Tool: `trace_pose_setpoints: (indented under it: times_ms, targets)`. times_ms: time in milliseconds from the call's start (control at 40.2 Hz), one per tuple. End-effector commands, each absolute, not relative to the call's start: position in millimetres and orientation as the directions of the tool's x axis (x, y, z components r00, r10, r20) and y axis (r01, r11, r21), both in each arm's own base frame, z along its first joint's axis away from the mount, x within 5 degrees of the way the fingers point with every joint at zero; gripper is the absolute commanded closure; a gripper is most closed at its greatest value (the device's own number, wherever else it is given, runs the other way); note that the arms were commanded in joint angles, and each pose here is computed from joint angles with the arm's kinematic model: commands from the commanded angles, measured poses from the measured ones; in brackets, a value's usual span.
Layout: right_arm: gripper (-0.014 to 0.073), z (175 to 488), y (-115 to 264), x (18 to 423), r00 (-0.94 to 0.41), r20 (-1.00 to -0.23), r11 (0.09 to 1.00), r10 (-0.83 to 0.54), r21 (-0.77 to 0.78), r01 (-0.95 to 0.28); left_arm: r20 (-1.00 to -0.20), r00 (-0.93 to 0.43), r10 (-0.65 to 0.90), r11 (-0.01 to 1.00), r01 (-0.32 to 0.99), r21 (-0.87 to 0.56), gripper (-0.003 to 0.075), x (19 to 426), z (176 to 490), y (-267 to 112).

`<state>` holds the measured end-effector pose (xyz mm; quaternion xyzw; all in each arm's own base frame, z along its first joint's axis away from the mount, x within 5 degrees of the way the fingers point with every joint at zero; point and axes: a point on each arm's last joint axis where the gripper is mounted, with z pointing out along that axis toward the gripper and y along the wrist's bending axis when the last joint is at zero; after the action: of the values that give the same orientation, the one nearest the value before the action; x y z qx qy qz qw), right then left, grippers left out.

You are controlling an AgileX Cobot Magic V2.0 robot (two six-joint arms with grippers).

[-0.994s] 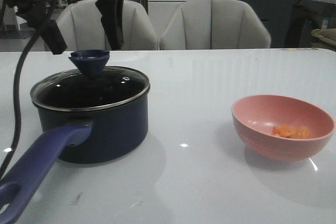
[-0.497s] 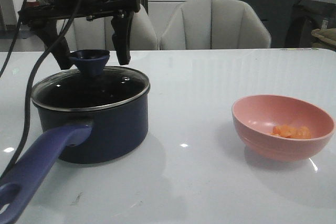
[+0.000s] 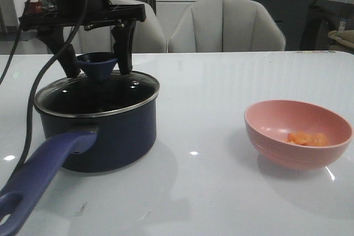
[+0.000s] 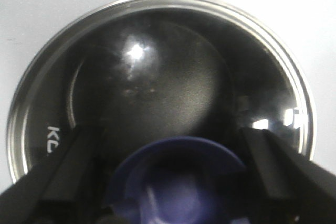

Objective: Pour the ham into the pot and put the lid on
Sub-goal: 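Lower the left gripper onto the blue lid knob and grasp it, then lift the glass lid off the saucepan with the left gripper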

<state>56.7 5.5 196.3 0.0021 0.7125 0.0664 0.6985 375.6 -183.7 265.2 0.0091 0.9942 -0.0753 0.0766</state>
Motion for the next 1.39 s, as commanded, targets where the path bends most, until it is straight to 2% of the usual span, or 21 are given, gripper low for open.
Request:
trace_pose_setpoints:
  times_ms: [0,124,273,447,671,845,1143,1367]
  targets:
    - [0.0443,202,4,55,0.073,-0.993,0.993,0.09,0.084,-0.084,-0.153,-0.988,-0.008,0.978,0.024,-0.206,0.0315,368,282,-189]
    - [0.0443,202,4,55,0.073,-0.993,0.993,0.09,0.084,-0.084,-0.158,-0.987,-0.008,0.978,0.026,-0.208,0.0381,369,285,-189]
    - [0.0443,202,4,55,0.073,-0.993,0.993,0.09,0.084,-0.084,-0.156,-0.988,-0.007,0.978,0.026,-0.207,0.0416,368,285,-189]
    - [0.0443,202,4,55,0.073,-0.993,0.993,0.09,0.084,-0.084,-0.164,-0.986,-0.007,0.977,0.028,-0.211,0.0418,369,288,-189]
    - [0.0443,202,4,55,0.073,-0.993,0.993,0.09,0.084,-0.084,-0.23,-0.973,-0.006,0.971,0.049,-0.235,0.0418,372,314,-191]
    - [0.0443,202,4,55,0.073,-0.993,0.993,0.09,0.084,-0.084,-0.253,-0.967,-0.007,0.968,0.057,-0.244,0.0418,373,322,-191]
    - [0.0443,202,4,55,0.073,-0.993,0.993,0.09,0.084,-0.084,-0.285,-0.958,0.016,0.975,0.078,-0.208,0.0418,372,327,-185]
    - [0.0443,202,4,55,0.073,-0.993,0.993,0.09,0.084,-0.084,-0.337,-0.94,0.054,0.975,0.122,-0.184,0.0417,369,342,-173]
